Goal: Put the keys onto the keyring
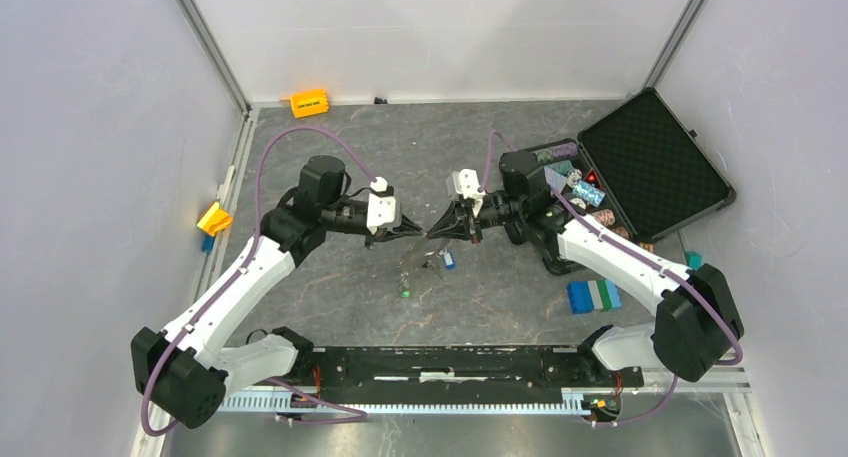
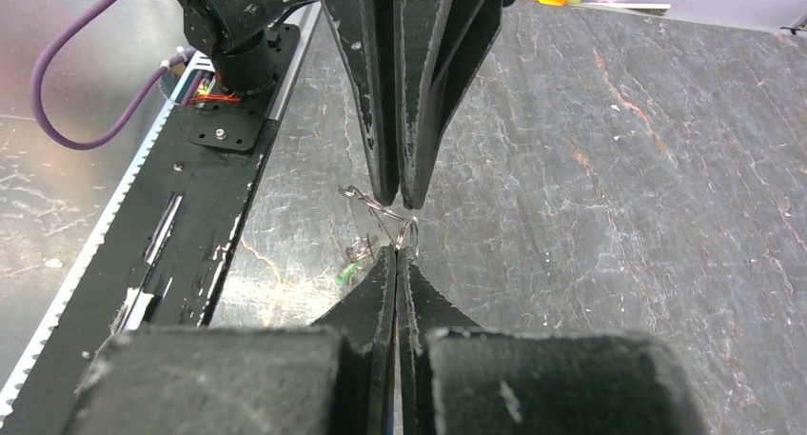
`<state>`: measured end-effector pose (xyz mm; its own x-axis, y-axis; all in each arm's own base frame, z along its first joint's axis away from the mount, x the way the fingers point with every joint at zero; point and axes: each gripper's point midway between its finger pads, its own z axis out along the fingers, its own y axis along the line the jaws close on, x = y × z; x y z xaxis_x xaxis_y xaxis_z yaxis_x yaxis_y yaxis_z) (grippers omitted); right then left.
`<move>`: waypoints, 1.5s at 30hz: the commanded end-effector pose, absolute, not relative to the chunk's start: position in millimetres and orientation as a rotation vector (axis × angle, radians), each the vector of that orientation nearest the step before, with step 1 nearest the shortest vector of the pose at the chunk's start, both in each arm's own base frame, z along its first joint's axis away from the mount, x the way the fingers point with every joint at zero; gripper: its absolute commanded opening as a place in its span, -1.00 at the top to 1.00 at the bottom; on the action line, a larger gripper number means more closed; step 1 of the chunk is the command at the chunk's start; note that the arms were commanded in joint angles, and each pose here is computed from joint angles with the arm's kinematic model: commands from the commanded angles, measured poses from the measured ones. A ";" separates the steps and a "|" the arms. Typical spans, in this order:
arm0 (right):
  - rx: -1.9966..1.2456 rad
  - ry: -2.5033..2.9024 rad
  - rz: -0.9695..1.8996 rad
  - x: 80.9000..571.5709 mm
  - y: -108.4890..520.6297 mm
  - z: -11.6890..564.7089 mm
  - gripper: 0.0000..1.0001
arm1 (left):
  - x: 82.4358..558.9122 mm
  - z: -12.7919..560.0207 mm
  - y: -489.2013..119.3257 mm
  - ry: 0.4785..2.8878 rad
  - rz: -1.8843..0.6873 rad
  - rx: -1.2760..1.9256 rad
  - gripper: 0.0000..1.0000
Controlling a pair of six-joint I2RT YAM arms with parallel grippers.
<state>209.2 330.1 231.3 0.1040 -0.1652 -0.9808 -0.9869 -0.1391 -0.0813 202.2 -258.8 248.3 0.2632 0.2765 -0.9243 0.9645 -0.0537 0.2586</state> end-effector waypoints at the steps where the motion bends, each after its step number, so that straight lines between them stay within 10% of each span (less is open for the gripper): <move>1: -1.476 1.155 1.103 215.5 331.3 236.9 1.00 | 201.3 264.9 -260.2 1.148 -0.849 1.560 0.75; 21: -1.542 1.057 1.198 195.0 329.6 242.6 1.00 | 220.4 227.7 -243.4 1.064 -0.570 1.772 0.43; 45: -1.507 1.058 1.229 196.1 333.1 251.0 1.00 | 191.2 226.3 -267.3 1.041 -0.820 1.624 0.19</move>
